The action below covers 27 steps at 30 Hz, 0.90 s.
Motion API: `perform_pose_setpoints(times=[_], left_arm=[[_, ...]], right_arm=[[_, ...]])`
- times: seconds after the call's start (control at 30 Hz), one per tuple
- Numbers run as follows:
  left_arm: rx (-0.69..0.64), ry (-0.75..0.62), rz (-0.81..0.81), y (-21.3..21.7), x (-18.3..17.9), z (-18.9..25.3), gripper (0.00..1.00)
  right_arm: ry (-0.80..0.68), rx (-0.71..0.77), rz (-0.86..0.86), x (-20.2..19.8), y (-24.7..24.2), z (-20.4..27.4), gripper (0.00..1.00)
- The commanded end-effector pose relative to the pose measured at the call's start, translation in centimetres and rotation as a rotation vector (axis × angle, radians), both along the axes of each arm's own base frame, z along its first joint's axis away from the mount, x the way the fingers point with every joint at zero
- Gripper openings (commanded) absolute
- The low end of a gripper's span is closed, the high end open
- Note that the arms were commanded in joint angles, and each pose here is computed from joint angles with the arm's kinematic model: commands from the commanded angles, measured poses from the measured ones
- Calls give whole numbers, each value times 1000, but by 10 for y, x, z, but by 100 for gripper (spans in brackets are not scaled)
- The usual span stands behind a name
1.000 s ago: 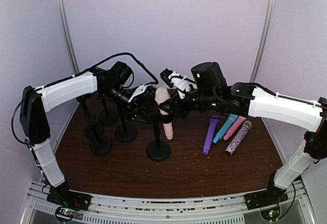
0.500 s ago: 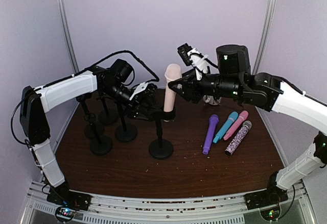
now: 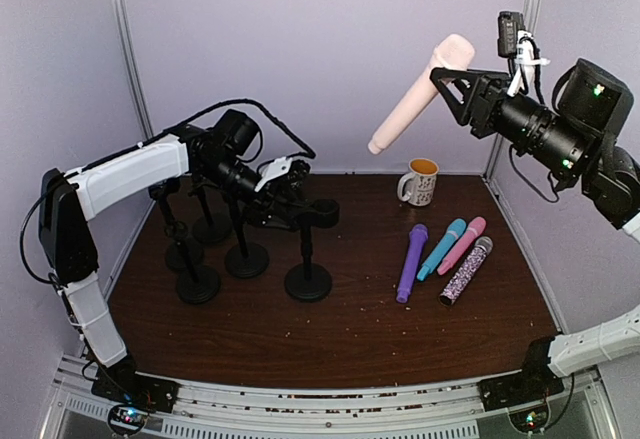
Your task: Remove the microphone from the stand
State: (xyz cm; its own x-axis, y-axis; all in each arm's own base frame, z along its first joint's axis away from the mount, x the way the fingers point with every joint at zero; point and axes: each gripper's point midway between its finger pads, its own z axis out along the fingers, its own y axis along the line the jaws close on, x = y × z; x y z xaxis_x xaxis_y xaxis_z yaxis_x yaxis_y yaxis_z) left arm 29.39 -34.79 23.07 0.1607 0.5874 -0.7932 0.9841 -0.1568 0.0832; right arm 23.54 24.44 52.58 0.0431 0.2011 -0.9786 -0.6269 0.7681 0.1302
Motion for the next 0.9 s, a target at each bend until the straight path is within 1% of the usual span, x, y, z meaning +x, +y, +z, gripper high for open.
perform_pose_setpoints(times=[0.0, 0.13, 0.23, 0.33, 0.4, 0.43, 0.47, 0.5, 0.53, 0.57, 0.63, 0.67, 0.73, 0.77, 0.87], left_arm=[[-37, -136, 73, -7, 35, 23, 1], [-61, -181, 131, -9, 62, 40, 2], [-80, -192, 174, -7, 85, 50, 2], [-95, -187, 222, 0, 107, 54, 3], [-99, -179, 248, 6, 118, 54, 6], [-97, -176, 256, 8, 122, 53, 10], [-95, -172, 265, 10, 125, 51, 17], [-92, -171, 272, 11, 126, 50, 29], [-86, -170, 280, 13, 127, 49, 47], [-80, -169, 289, 14, 128, 48, 58], [-77, -170, 300, 16, 127, 47, 68], [-80, -170, 313, 17, 128, 49, 75], [-89, -157, 340, 19, 128, 54, 95], [-96, -149, 348, 20, 126, 58, 97], [-122, -136, 367, 25, 119, 76, 98]], right_arm=[[135, -21, -122, 26, -8, -46, 4], [261, -22, -190, 44, -18, -93, 2], [355, -3, -192, 56, -17, -131, 1], [456, -19, -198, 69, -13, -170, 1], [535, -26, -199, 80, -11, -195, 0], [570, -30, -194, 84, -8, -207, 0], [607, -34, -192, 89, -6, -220, 0], [640, -39, -194, 93, -5, -232, 0], [674, -48, -196, 98, -3, -244, 0], [706, -54, -194, 102, -1, -255, 0], [761, -68, -200, 111, 2, -274, 0], [786, -80, -211, 115, 2, -282, 0], [832, -114, -234, 124, 4, -300, 0], [850, -128, -241, 129, 4, -307, 0], [916, -177, -274, 143, 6, -334, 0]])
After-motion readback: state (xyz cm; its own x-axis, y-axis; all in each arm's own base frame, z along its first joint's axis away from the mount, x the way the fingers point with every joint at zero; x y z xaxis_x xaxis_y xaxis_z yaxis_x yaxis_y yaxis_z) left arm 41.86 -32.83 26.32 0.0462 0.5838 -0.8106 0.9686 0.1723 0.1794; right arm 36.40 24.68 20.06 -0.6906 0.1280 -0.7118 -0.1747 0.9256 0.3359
